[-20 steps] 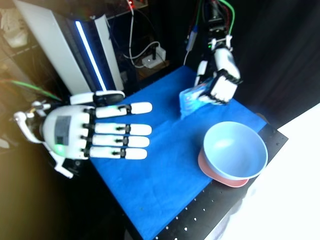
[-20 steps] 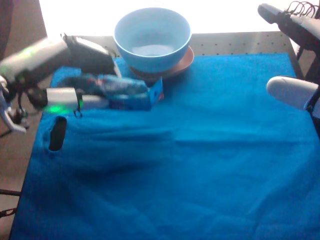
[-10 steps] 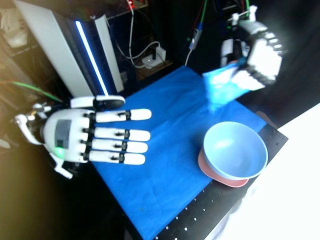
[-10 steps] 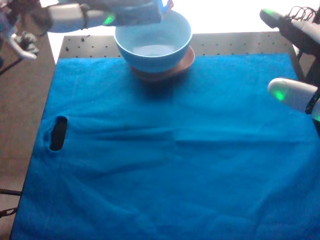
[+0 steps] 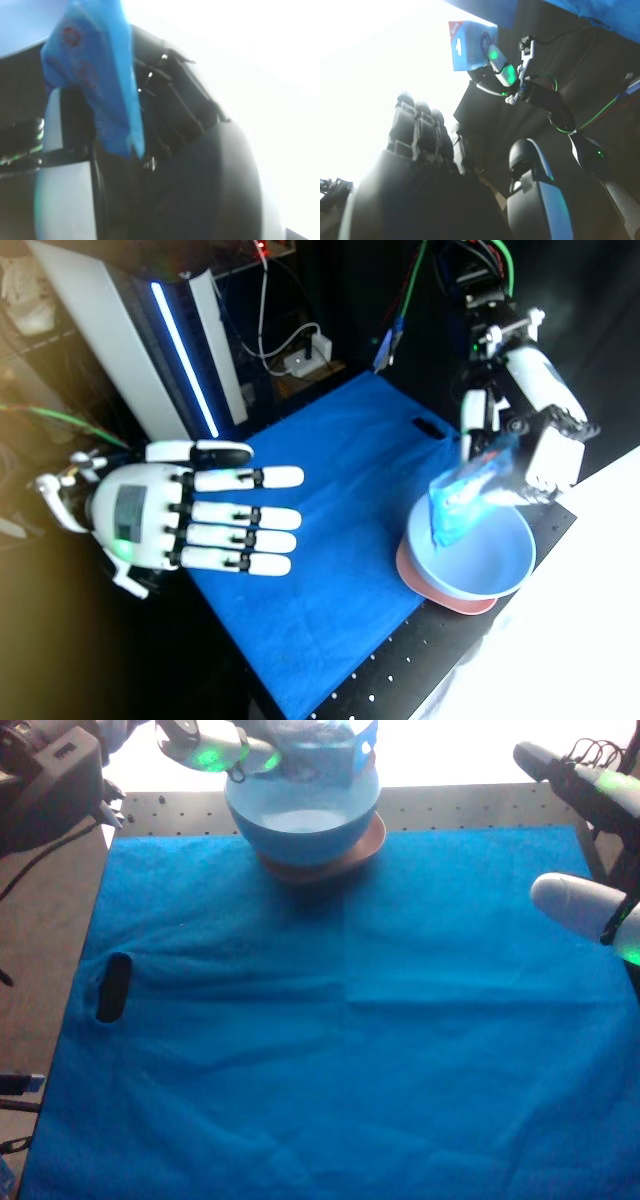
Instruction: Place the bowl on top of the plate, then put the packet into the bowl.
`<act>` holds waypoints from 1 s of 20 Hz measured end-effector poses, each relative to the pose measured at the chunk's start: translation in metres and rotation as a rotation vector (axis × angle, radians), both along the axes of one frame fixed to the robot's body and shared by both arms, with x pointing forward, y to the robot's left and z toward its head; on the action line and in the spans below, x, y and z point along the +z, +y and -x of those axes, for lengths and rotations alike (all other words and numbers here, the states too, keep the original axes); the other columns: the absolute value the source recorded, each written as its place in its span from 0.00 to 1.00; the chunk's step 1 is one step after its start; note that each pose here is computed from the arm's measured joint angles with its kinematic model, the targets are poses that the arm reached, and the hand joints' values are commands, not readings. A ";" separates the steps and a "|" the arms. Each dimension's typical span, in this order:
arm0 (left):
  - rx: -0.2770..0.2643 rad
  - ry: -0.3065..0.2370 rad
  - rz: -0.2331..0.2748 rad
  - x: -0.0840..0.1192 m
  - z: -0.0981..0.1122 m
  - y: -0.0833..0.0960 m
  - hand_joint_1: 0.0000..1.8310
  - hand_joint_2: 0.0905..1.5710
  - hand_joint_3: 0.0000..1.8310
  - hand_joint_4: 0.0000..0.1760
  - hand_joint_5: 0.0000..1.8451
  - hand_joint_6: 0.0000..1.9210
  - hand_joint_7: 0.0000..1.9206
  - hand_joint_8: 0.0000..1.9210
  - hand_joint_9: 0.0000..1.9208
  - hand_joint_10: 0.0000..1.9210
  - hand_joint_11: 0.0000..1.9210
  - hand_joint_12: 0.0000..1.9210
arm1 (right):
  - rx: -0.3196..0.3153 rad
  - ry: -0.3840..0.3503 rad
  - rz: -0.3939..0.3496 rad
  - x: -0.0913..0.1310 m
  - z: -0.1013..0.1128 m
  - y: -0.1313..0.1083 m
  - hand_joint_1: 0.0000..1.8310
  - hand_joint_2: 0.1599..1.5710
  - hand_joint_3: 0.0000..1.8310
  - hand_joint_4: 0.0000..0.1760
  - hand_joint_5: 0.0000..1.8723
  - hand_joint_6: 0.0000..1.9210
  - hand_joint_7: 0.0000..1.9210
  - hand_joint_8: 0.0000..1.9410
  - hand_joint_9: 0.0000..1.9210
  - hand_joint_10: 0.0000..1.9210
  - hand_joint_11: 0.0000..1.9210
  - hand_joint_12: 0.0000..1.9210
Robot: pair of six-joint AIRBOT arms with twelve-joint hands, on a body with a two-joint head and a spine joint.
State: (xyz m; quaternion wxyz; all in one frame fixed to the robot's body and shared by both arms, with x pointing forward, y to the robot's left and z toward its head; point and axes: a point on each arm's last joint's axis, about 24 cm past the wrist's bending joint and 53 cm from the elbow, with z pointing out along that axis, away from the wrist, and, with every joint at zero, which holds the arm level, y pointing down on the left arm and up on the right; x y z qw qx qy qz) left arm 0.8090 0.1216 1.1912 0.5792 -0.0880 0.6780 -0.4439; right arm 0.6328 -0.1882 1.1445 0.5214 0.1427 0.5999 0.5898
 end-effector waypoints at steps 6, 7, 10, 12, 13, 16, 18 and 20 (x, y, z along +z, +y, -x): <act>-0.006 0.010 0.005 -0.004 0.002 -0.004 0.42 0.53 0.00 0.98 0.15 0.00 0.15 0.00 0.18 0.00 0.01 0.48 | 0.004 0.005 0.001 -0.003 0.002 0.001 0.18 0.82 0.00 0.54 0.00 0.00 0.00 0.00 0.00 0.00 0.00 0.00; -0.023 0.003 0.013 -0.002 0.008 -0.007 0.42 0.52 0.00 0.98 0.11 0.00 0.10 0.00 0.14 0.00 0.00 0.36 | 0.003 0.009 0.003 -0.004 0.001 0.001 0.17 0.82 0.00 0.58 0.00 0.00 0.00 0.00 0.00 0.00 0.00 0.00; -0.067 -0.035 0.019 0.000 0.029 -0.006 0.42 0.52 0.00 0.98 0.07 0.00 0.05 0.00 0.10 0.00 0.00 0.27 | 0.000 0.009 -0.002 -0.004 0.001 0.001 0.18 0.81 0.00 0.70 0.00 0.00 0.00 0.00 0.00 0.00 0.00 0.00; -0.077 -0.057 0.033 -0.001 0.048 0.012 0.38 0.51 0.00 1.00 0.03 0.01 0.00 0.00 0.00 0.00 0.00 0.01 | -0.010 0.014 0.004 -0.005 0.001 -0.003 0.20 0.79 0.00 0.76 0.00 0.00 0.00 0.00 0.00 0.00 0.00 0.00; -0.077 -0.061 0.036 -0.003 0.053 0.018 0.38 0.51 0.00 1.00 0.03 0.01 0.00 0.00 0.00 0.00 0.00 0.01 | -0.011 0.016 0.008 -0.006 0.001 -0.005 0.20 0.79 0.00 0.76 0.00 0.00 0.00 0.00 0.00 0.00 0.00 0.00; -0.056 -0.056 0.055 -0.016 0.083 0.051 0.32 0.49 0.00 1.00 0.00 0.00 0.00 0.00 0.00 0.00 0.00 0.00 | -0.017 0.024 0.011 -0.006 0.003 -0.008 0.22 0.75 0.00 0.87 0.00 0.00 0.00 0.00 0.00 0.00 0.00 0.00; -0.048 -0.043 0.067 -0.028 0.110 0.071 0.41 0.49 0.00 0.89 0.00 0.00 0.00 0.00 0.00 0.00 0.00 0.00 | -0.025 0.043 0.026 -0.011 0.008 -0.015 0.20 0.72 0.00 0.88 0.00 0.00 0.00 0.00 0.00 0.00 0.00 0.00; -0.037 -0.017 0.079 -0.042 0.134 0.087 0.38 0.50 0.00 0.87 0.00 0.00 0.00 0.00 0.00 0.00 0.00 0.00 | -0.053 0.057 0.028 -0.014 0.016 -0.029 0.22 0.68 0.00 0.96 0.00 0.00 0.00 0.00 0.00 0.00 0.00 0.00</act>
